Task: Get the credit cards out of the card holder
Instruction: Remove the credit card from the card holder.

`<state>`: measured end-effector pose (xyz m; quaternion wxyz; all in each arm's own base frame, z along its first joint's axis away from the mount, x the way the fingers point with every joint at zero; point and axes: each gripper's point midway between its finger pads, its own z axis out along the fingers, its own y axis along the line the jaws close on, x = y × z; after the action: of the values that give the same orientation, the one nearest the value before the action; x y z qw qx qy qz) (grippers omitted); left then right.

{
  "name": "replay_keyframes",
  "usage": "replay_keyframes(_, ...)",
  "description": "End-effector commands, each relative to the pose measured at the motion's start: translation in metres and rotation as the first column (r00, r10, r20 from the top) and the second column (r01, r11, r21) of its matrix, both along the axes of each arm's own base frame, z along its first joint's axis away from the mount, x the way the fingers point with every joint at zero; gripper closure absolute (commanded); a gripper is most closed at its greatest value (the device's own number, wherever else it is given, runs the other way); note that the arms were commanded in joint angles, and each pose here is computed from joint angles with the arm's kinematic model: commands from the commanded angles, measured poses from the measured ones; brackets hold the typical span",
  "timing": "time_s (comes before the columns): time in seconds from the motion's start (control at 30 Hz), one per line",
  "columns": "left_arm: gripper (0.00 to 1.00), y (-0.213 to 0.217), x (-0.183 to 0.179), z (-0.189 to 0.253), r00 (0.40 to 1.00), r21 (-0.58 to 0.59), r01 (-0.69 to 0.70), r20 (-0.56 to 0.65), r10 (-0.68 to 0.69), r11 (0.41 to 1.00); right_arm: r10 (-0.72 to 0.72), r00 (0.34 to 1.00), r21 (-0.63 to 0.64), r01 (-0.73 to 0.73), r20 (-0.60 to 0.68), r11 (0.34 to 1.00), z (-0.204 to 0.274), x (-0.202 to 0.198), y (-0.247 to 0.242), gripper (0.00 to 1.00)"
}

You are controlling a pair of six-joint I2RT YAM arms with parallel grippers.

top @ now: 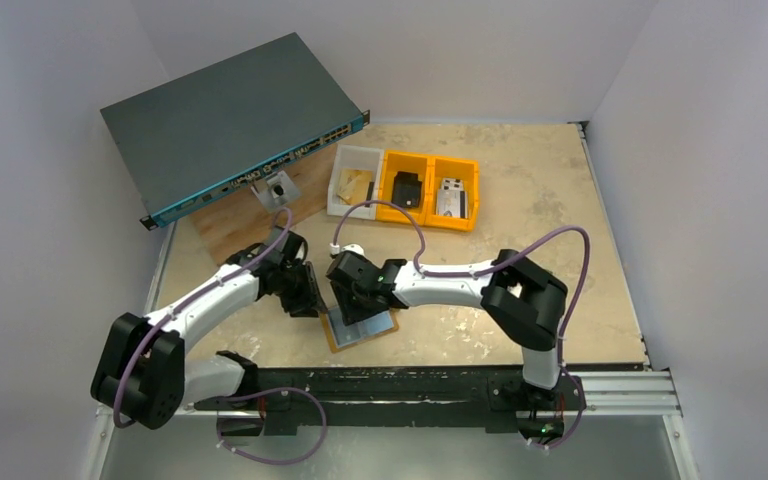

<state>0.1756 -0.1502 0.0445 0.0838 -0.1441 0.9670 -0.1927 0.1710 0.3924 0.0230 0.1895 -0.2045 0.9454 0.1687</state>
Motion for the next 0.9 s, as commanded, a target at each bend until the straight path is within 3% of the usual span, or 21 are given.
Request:
replay_keyframes(0.0,0.71,-0.008,0.001,-0.001,0.999,-0.043,0.044,0.008,-0.043,0.998,-0.017,0.998,-0.029,0.015,-0.065,0.999,-0.022,-0.009,-0.008,0.68)
replay_keyframes(0.17,0.73,-0.013,0.000,-0.001,0.998,-0.073,0.065,0.004,-0.065,0.995,-0.040,0.991,0.020,0.043,-0.125,0.999,-0.031,-0.009,-0.015,0.82)
replay_keyframes(0.3,0.76,-0.018,0.000,-0.001,0.996,-0.095,0.086,-0.001,-0.086,0.992,-0.041,0.982,0.074,0.055,-0.183,0.996,-0.037,-0.008,-0.020,0.88)
replay_keyframes(0.5,0.80,-0.032,0.000,-0.003,0.991,-0.116,0.129,-0.004,-0.131,0.985,-0.039,0.973,0.137,0.071,-0.228,0.988,-0.041,-0.007,-0.023,0.89)
replay_keyframes(0.87,0.77,-0.049,-0.005,-0.019,0.985,-0.102,0.161,-0.049,-0.167,0.982,-0.054,0.963,0.168,0.101,-0.264,0.981,-0.047,-0.007,-0.031,0.90)
